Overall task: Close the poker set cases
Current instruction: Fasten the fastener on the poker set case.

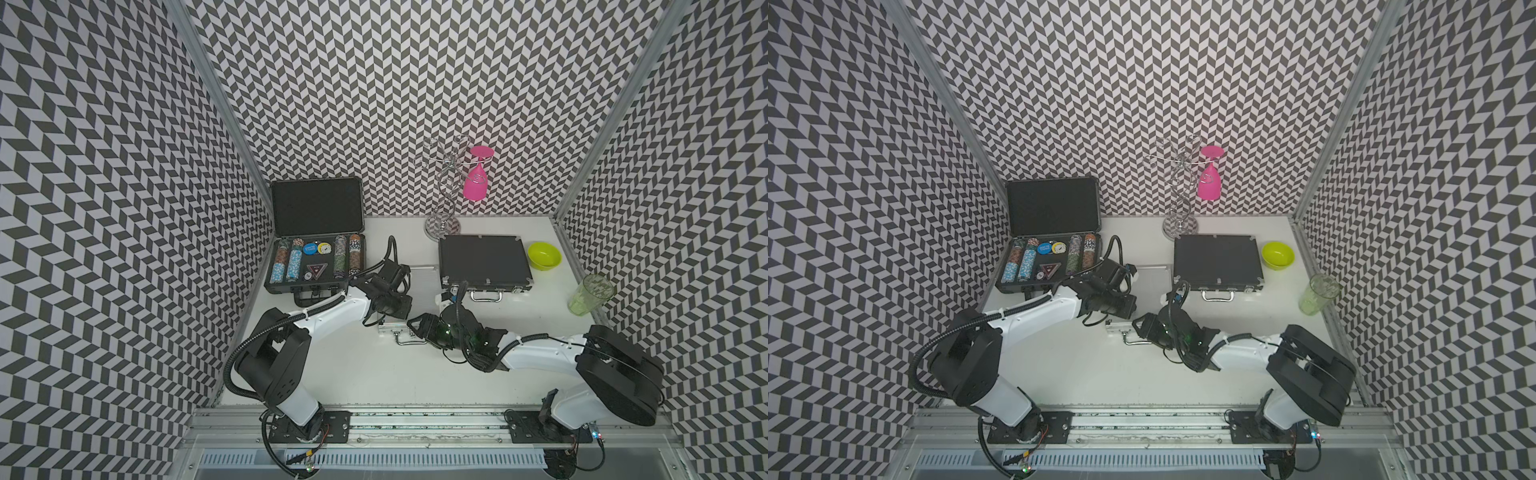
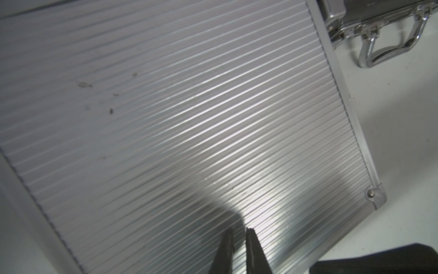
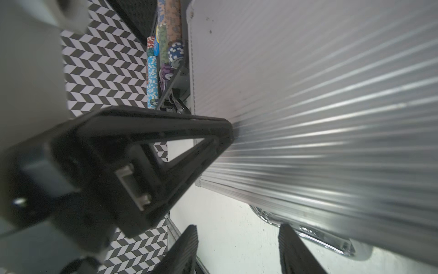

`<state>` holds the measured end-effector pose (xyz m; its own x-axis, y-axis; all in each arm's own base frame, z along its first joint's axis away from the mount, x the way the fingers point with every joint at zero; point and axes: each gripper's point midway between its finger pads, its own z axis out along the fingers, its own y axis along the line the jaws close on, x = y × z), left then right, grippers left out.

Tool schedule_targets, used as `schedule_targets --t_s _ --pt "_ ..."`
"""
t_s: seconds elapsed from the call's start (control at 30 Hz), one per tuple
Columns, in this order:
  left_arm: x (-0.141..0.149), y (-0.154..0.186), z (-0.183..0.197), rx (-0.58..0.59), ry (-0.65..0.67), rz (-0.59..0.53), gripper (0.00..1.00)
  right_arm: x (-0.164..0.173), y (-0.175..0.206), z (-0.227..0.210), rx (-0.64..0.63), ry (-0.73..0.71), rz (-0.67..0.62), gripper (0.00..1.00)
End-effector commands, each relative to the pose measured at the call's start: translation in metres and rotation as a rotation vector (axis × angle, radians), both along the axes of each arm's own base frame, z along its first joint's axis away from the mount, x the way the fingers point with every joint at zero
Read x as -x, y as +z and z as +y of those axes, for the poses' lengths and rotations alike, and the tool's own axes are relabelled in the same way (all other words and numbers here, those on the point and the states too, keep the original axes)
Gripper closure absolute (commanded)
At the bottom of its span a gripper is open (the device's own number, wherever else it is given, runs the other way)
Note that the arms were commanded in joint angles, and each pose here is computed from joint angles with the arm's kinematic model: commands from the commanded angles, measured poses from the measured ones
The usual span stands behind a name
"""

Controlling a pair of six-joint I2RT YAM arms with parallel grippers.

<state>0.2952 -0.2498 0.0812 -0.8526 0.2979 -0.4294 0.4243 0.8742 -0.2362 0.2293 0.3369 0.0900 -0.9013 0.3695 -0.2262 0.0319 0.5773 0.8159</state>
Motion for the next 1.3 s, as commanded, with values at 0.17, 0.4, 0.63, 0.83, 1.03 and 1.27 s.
schedule_targets --t_s 0.17,0.4,0.63,0.83,1.03,1.27 --pt "0.043 -0.055 0.042 -0.172 0.036 0.225 0.84 0.003 0.022 0.011 -0.163 -0.102 0.051 0.33" --pt "0.039 -0.049 0.052 -0.146 0.067 0.218 0.84 0.002 0.014 0.006 -0.235 -0.322 0.202 0.3" --pt "0.039 -0.047 0.057 -0.129 0.085 0.209 0.84 -0.002 0.001 0.009 -0.298 -0.414 0.3 0.3" --pt "0.038 -0.044 0.057 -0.103 0.093 0.209 0.84 -0.013 -0.002 0.013 -0.316 -0.469 0.31 0.3" --pt "0.039 -0.043 0.055 -0.091 0.086 0.209 0.84 -0.022 -0.004 0.014 -0.303 -0.505 0.296 0.3" --pt "0.038 -0.041 0.055 -0.084 0.089 0.203 0.84 -0.022 -0.014 0.015 -0.27 -0.513 0.321 0.29"
